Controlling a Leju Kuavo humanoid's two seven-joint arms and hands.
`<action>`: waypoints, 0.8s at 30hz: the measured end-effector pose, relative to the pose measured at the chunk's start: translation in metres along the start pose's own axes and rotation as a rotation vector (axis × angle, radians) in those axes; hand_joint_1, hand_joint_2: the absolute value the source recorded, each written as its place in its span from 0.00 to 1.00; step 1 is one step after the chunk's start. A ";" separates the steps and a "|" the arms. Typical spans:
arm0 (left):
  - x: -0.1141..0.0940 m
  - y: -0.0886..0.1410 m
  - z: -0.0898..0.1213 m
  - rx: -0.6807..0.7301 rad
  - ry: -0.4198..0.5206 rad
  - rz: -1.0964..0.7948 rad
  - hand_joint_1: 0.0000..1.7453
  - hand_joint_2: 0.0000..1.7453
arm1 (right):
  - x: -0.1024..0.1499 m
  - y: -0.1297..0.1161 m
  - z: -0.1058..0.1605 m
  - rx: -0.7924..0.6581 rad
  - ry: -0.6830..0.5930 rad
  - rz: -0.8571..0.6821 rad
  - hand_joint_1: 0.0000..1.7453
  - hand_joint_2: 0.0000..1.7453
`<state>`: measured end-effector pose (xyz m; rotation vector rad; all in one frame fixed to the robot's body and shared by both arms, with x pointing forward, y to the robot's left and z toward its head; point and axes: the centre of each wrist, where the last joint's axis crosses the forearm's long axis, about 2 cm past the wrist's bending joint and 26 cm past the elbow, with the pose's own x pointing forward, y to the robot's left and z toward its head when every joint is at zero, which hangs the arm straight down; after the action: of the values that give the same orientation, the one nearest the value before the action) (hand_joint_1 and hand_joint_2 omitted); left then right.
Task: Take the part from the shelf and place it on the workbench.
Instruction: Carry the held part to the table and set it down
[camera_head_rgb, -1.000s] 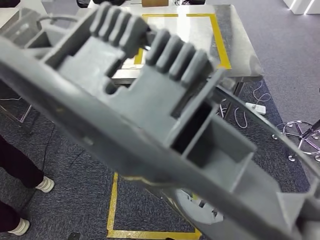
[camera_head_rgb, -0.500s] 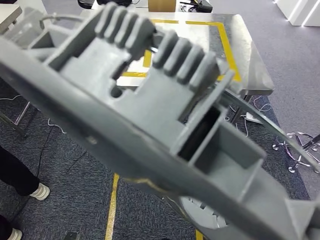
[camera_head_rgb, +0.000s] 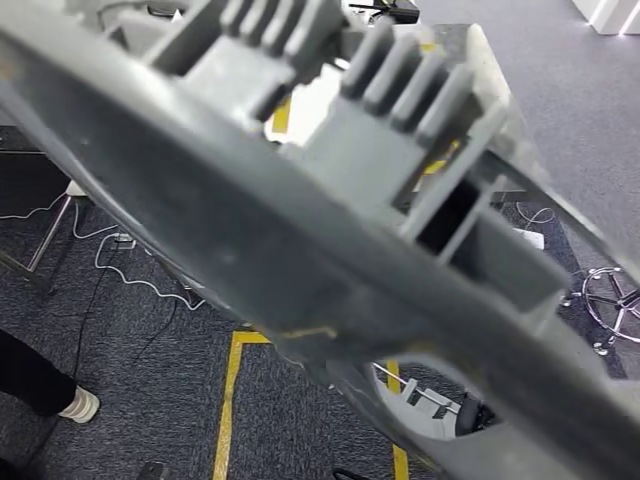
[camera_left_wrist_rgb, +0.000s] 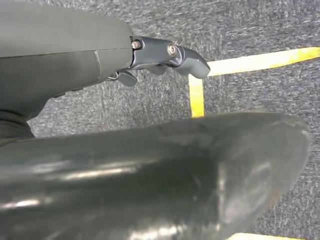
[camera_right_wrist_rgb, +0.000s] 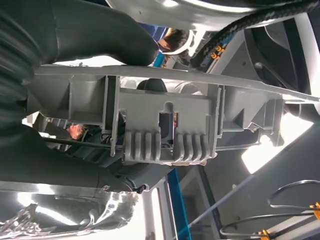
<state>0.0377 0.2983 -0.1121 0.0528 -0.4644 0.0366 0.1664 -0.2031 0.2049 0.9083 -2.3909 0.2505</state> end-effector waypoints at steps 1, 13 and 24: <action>-0.001 0.000 0.000 0.000 0.001 0.000 0.00 0.00 | 0.000 0.000 0.000 0.000 0.000 0.000 1.00 1.00; -0.002 0.002 0.001 0.004 -0.004 -0.007 0.00 0.00 | 0.001 -0.001 0.000 -0.020 -0.004 0.053 1.00 1.00; -0.003 0.004 0.001 0.005 -0.006 -0.007 0.00 0.00 | 0.001 0.000 0.000 -0.025 -0.012 0.056 1.00 1.00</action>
<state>0.0349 0.3017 -0.1123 0.0598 -0.4702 0.0309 0.1657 -0.2037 0.2055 0.8349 -2.4272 0.2367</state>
